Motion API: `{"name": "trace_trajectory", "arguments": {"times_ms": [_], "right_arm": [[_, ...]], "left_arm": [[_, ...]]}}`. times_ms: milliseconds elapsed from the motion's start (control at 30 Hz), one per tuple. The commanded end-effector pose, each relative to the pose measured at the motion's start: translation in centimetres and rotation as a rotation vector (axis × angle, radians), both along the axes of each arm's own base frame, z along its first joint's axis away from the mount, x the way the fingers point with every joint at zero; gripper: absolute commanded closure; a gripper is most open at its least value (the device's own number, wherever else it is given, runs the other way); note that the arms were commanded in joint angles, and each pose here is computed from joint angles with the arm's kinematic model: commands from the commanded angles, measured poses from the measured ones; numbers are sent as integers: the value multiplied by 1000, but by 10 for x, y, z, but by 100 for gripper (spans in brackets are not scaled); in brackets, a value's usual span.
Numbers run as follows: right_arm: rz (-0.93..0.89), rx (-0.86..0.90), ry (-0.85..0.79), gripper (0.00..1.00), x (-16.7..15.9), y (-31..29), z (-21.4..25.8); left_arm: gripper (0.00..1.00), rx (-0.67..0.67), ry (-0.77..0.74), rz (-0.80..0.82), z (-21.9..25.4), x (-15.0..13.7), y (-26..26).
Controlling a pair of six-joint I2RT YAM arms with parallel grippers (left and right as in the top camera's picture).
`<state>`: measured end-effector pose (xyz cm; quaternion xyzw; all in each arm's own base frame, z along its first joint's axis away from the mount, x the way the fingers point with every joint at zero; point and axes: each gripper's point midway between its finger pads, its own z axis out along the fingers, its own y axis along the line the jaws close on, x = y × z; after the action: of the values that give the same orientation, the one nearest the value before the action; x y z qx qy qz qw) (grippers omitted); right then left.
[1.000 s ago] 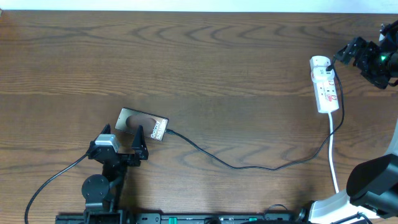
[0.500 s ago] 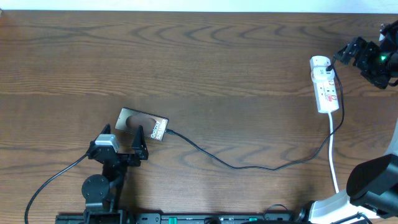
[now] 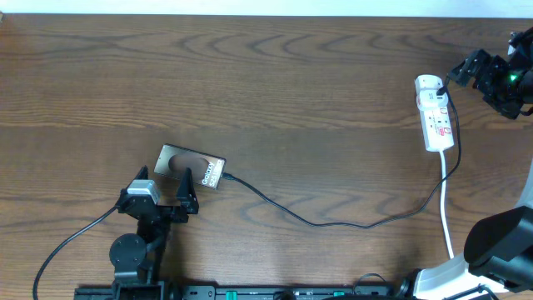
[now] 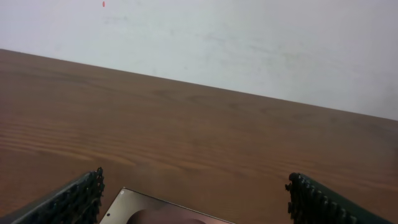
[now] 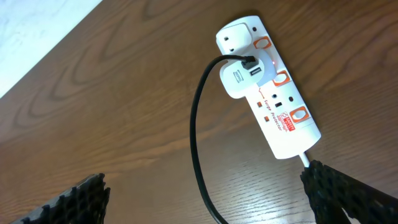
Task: Plug charger to phone and switch on socket
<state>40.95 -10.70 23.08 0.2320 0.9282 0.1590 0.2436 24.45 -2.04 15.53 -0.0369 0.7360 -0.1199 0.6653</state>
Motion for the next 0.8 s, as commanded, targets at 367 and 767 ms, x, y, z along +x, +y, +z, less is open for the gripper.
{"name": "trace_trajectory", "arguments": {"times_ms": [367, 767], "right_arm": [[79, -127, -131, 1, 20, 21, 20], [523, -513, -718, 1, -5, 163, 51]], "left_arm": [[7, 19, 47, -12, -14, -2, -2], [7, 19, 47, -12, -14, -2, -2]]}}
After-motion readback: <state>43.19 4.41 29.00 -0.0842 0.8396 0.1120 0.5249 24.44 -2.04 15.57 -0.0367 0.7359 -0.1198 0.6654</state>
